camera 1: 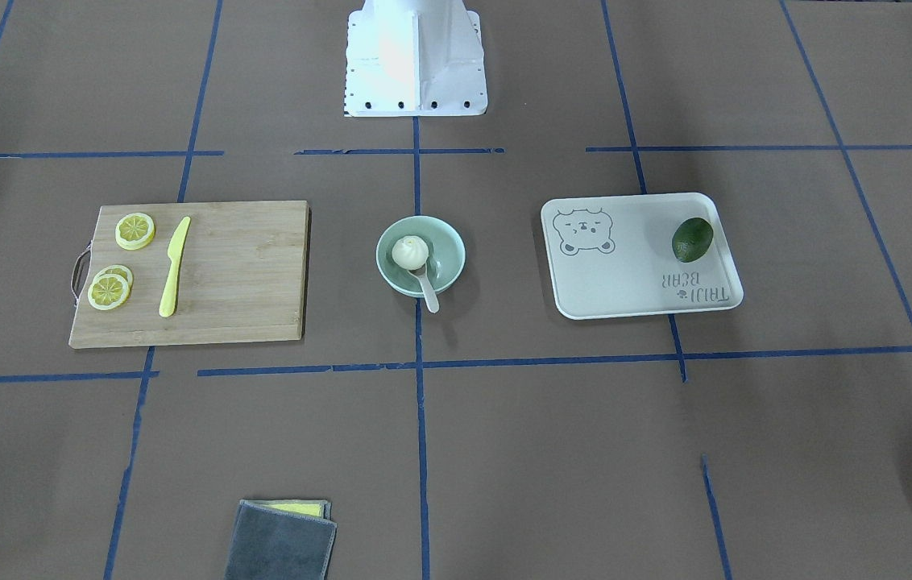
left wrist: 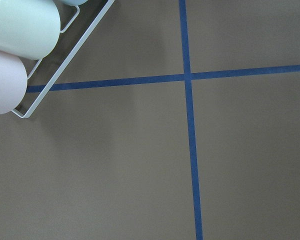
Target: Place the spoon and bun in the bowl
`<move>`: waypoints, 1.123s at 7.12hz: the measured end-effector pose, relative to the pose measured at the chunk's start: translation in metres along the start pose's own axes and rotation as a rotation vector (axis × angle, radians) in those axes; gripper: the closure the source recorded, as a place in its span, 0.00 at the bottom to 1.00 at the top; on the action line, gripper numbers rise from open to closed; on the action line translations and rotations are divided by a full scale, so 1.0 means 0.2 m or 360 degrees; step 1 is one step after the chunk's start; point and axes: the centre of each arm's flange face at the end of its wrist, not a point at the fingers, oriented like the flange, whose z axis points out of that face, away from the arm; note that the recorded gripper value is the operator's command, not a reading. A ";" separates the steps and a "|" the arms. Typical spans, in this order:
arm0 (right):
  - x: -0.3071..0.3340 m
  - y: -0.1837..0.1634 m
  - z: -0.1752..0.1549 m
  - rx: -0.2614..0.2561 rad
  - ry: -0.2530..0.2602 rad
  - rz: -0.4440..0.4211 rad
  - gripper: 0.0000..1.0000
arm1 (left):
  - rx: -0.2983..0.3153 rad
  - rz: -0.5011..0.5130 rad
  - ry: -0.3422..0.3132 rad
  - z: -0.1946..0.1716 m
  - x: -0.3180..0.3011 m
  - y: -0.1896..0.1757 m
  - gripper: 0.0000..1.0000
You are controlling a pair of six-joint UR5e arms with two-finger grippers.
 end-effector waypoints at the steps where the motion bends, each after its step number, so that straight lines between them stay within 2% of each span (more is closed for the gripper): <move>1: 0.00 0.00 0.00 0.0002 0.0000 -0.0002 0.00 | 0.0000 0.0001 0.0000 0.00 0.00 0.00 0.00; 8: -0.01 -0.01 -0.01 0.0005 0.0001 -0.0005 0.00 | 0.0001 0.0003 0.0000 0.00 0.00 0.00 0.00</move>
